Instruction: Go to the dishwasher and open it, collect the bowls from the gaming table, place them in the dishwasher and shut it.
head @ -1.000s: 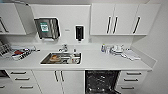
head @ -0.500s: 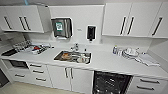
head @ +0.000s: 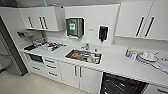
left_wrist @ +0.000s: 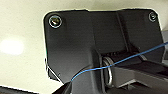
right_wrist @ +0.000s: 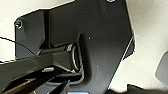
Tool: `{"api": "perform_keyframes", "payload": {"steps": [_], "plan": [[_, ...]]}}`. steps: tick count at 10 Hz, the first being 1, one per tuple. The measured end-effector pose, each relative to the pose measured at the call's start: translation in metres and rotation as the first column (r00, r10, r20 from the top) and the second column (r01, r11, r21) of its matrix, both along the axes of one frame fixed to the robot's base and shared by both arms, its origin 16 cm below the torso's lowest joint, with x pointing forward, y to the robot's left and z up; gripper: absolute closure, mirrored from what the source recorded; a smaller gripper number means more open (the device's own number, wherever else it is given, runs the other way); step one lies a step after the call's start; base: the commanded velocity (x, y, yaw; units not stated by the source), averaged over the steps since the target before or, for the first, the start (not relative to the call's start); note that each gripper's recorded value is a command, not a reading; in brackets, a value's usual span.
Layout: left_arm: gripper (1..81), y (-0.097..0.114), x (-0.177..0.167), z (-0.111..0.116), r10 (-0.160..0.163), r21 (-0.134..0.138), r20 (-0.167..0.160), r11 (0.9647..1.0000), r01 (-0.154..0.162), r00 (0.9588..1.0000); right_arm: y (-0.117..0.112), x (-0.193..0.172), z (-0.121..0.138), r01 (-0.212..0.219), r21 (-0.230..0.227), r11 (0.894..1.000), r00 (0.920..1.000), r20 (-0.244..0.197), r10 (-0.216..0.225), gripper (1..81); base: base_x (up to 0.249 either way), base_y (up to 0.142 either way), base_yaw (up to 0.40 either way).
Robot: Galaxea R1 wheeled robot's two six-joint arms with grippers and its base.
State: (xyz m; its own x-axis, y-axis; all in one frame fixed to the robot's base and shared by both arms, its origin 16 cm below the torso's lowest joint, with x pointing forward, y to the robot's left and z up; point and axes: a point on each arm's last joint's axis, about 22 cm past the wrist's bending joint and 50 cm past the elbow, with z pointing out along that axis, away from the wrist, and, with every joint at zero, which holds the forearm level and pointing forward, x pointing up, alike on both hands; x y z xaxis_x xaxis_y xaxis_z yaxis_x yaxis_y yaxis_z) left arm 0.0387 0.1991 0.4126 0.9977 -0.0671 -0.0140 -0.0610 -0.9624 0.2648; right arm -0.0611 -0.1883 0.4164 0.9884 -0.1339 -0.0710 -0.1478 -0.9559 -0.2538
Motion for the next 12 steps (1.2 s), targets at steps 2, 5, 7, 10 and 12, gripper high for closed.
{"api": "perform_keyframes", "payload": {"steps": [2, 5, 7, 10, 12], "plan": [[1.0, 0.0, 0.0, 0.0, 0.0, 0.0, 0.0, 1.0, 0.0, 1.0, 0.001, -0.01, 0.0, 0.016, -0.008, 1.0, 0.9999, -0.005, -0.016, 1.0, 0.0, 0.0, 0.339], [1.0, 0.003, 0.001, 0.0, 0.001, 0.003, 0.003, 1.0, -0.001, 1.0, -0.012, 0.004, -0.002, 0.043, -0.03, 0.999, 0.9988, 0.024, -0.042, 1.0, 0.0, 0.0, 0.339], [1.0, 0.005, 0.0, 0.0, 0.001, 0.005, 0.003, 1.0, -0.001, 1.0, -0.026, 0.017, -0.001, 0.038, -0.024, 0.999, 0.9984, 0.042, -0.037, 1.0, 0.0, 0.0, 0.344], [1.0, 0.005, 0.0, 0.0, 0.002, 0.005, 0.007, 1.0, -0.002, 1.0, -0.019, 0.023, 0.0, 0.034, -0.008, 0.999, 0.9982, 0.049, -0.033, 1.0, 0.0, 0.0, 0.352], [1.0, 0.005, 0.003, 0.0, 0.006, 0.004, 0.019, 1.0, -0.006, 0.9998, -0.028, 0.03, -0.001, 0.031, -0.022, 0.999, 0.9981, 0.055, -0.03, 1.0, 0.0, 0.0, 0.356]]}}
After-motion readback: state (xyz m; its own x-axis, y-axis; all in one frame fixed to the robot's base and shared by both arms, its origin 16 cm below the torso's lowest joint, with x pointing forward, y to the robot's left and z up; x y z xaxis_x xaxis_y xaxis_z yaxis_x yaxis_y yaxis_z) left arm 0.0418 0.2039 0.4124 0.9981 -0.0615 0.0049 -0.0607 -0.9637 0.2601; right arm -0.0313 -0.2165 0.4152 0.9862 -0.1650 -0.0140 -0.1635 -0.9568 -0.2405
